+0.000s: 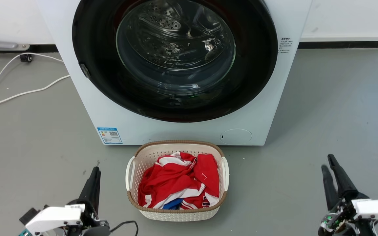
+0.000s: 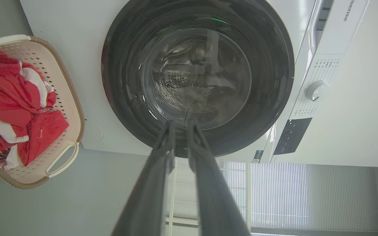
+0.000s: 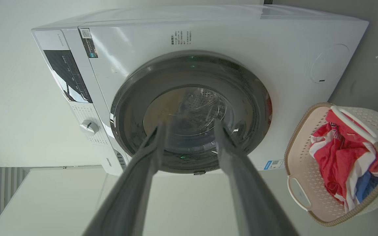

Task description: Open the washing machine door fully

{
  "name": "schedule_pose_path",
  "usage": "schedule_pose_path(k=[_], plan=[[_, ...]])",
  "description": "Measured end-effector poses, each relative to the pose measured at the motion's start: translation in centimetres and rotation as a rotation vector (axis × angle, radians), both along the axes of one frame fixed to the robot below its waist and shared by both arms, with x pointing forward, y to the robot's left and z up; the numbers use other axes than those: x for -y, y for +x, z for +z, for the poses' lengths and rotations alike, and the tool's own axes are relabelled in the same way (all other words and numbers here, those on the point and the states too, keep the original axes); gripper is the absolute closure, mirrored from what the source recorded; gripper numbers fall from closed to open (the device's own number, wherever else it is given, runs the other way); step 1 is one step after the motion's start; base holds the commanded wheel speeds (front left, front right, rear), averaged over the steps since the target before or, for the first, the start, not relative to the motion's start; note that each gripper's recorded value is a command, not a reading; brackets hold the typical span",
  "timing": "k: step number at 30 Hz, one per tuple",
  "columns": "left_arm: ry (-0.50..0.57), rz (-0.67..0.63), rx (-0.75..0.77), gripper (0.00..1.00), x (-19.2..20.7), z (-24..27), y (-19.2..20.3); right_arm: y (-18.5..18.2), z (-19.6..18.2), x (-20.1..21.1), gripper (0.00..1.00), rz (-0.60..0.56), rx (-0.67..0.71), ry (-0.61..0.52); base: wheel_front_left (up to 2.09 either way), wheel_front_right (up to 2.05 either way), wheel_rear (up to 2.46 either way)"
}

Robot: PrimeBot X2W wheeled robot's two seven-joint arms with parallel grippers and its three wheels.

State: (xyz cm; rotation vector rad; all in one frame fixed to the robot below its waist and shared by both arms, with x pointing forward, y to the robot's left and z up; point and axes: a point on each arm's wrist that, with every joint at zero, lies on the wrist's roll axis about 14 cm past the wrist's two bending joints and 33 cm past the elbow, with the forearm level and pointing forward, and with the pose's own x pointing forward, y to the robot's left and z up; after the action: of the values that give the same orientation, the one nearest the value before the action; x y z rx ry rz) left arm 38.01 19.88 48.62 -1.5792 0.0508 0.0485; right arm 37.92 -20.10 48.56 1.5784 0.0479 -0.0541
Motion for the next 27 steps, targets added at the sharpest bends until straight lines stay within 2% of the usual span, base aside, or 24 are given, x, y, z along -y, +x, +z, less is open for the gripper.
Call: schedule_pose_path(k=[5,10,27], plan=[[0.017,0.017,-0.003,0.0,-0.2,-0.1,-0.3,-0.4,-0.6,0.3,0.0,-0.02,-0.018,-0.021,0.0,0.0,0.0],[0.079,0.039,0.014,0.0,-0.7,0.5,-0.2,-0.4,-0.1,0.7,0.0,-0.036,-0.009,-0.101,0.0,0.0,0.0],[0.485,0.024,0.005,0.0,0.1,2.0,0.0,-0.3,2.7,0.2,0.0,-0.023,0.07,-0.521,0.0,0.0,0.0]])
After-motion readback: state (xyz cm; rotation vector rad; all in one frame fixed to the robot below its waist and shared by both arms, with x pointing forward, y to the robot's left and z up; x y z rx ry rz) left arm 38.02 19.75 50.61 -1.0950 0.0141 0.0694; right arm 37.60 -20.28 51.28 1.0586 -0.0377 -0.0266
